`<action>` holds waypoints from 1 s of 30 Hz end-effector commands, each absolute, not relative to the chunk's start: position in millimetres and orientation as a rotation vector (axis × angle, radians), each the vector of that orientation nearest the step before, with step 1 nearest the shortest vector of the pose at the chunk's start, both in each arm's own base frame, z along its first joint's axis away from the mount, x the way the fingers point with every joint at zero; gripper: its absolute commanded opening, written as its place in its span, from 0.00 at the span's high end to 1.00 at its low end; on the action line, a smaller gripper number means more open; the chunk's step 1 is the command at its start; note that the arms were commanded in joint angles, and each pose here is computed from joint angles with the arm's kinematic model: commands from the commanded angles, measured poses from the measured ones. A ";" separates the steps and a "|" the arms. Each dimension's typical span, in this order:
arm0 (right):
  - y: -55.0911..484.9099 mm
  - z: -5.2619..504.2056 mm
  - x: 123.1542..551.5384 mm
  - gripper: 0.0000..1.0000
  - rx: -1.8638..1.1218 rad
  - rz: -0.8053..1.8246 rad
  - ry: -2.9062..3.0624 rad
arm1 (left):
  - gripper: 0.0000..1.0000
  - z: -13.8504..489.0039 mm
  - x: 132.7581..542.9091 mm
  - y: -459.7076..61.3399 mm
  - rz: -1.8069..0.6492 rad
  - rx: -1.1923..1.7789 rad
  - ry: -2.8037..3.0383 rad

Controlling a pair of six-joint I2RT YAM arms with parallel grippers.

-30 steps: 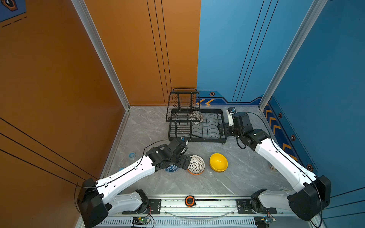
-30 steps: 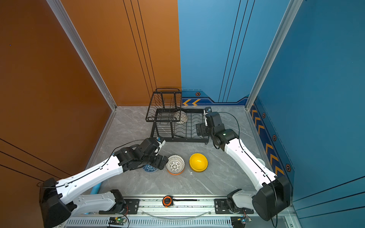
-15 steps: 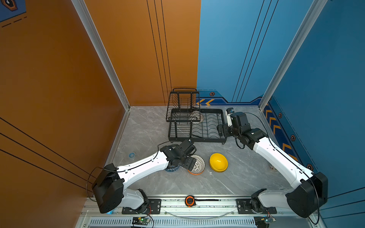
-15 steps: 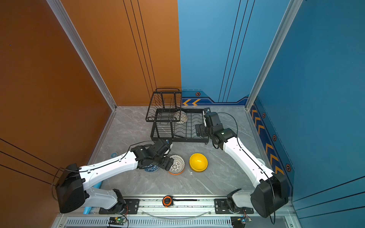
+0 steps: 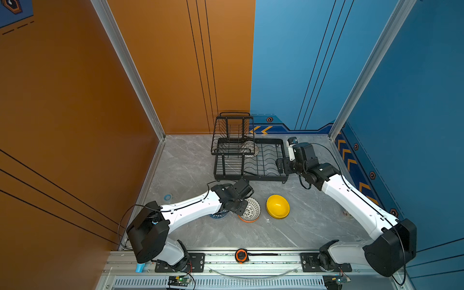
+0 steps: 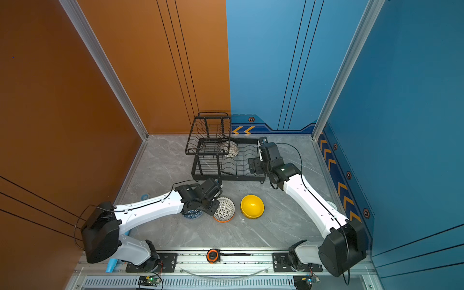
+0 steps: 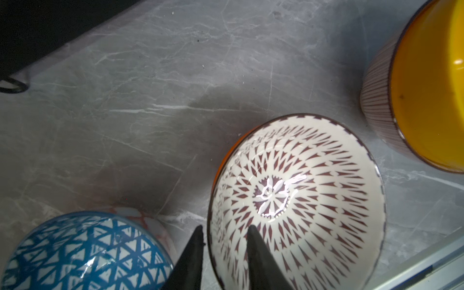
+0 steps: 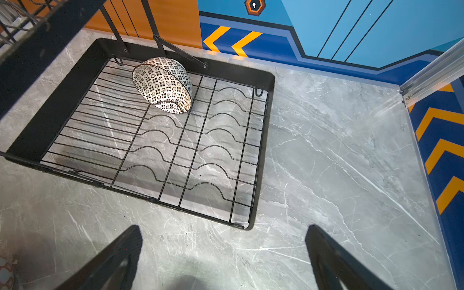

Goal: Load bowls into a dish rack
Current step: Pick up the bowl.

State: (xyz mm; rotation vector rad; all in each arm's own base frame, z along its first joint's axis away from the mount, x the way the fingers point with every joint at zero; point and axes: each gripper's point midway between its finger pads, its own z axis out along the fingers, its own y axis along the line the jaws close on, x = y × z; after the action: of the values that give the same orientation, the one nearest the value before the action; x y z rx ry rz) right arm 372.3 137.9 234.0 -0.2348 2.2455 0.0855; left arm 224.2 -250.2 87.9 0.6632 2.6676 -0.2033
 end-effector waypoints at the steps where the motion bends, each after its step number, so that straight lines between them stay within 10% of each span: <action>1: 140.6 239.6 372.5 0.00 -0.236 0.095 2.242 | 0.74 91.5 228.0 -253.7 -0.177 0.663 2.655; 30: 136.2 239.8 364.3 0.00 -0.243 0.102 2.234 | 1.00 120.6 246.2 -251.8 -0.139 0.650 2.585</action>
State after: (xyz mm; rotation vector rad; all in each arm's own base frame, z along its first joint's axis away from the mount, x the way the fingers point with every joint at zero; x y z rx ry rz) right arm 371.4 137.4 236.8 -0.2343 2.2382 0.0876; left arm 236.6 -249.4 93.1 0.6550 2.6545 -0.1238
